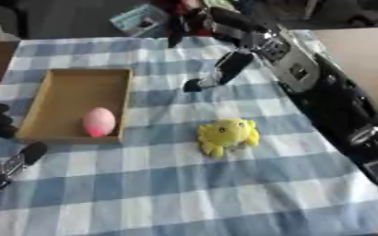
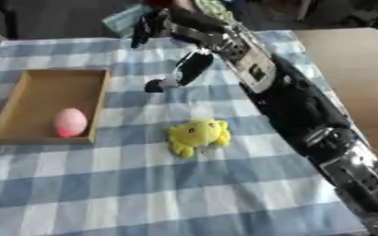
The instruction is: Pick up objects on the table and place them in the box.
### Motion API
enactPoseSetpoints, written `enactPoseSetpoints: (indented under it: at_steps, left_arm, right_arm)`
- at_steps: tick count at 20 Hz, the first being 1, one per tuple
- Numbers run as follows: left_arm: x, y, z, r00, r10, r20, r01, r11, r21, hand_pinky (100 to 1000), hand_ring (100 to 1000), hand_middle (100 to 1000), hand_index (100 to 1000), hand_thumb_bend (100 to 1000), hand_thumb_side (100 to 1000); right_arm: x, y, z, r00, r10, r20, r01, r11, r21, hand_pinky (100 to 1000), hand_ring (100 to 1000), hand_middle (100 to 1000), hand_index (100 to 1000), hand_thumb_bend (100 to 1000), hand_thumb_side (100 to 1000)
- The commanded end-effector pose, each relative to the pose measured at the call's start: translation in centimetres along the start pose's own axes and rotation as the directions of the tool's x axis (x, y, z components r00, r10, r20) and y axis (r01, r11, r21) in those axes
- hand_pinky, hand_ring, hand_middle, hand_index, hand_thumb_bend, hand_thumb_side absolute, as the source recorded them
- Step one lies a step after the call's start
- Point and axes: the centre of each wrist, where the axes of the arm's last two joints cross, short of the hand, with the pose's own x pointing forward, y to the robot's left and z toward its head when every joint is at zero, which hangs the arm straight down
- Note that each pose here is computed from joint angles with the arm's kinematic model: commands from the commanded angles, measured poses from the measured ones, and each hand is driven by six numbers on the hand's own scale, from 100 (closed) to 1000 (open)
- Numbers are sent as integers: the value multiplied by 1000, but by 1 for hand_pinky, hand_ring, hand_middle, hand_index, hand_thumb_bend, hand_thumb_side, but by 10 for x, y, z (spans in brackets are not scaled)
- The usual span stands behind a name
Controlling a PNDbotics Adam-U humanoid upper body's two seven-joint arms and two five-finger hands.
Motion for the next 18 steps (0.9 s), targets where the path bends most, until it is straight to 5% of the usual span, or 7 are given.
enactPoseSetpoints:
  at_steps: [1, 18]
  left_arm:
    - [5, 9, -1, 999, -34, 21, 34, 999, 8, 547, 529, 505, 678, 797, 300]
    - [6, 9, -2, 999, -36, 26, 35, 999, 13, 547, 529, 505, 677, 799, 301]
  right_arm:
    - [11, -20, 11, 999, 36, 18, -36, 999, 16, 748, 716, 698, 739, 519, 487]
    - [34, 13, 45, 1000, 3, 15, -6, 988, 155, 753, 727, 716, 749, 530, 479]
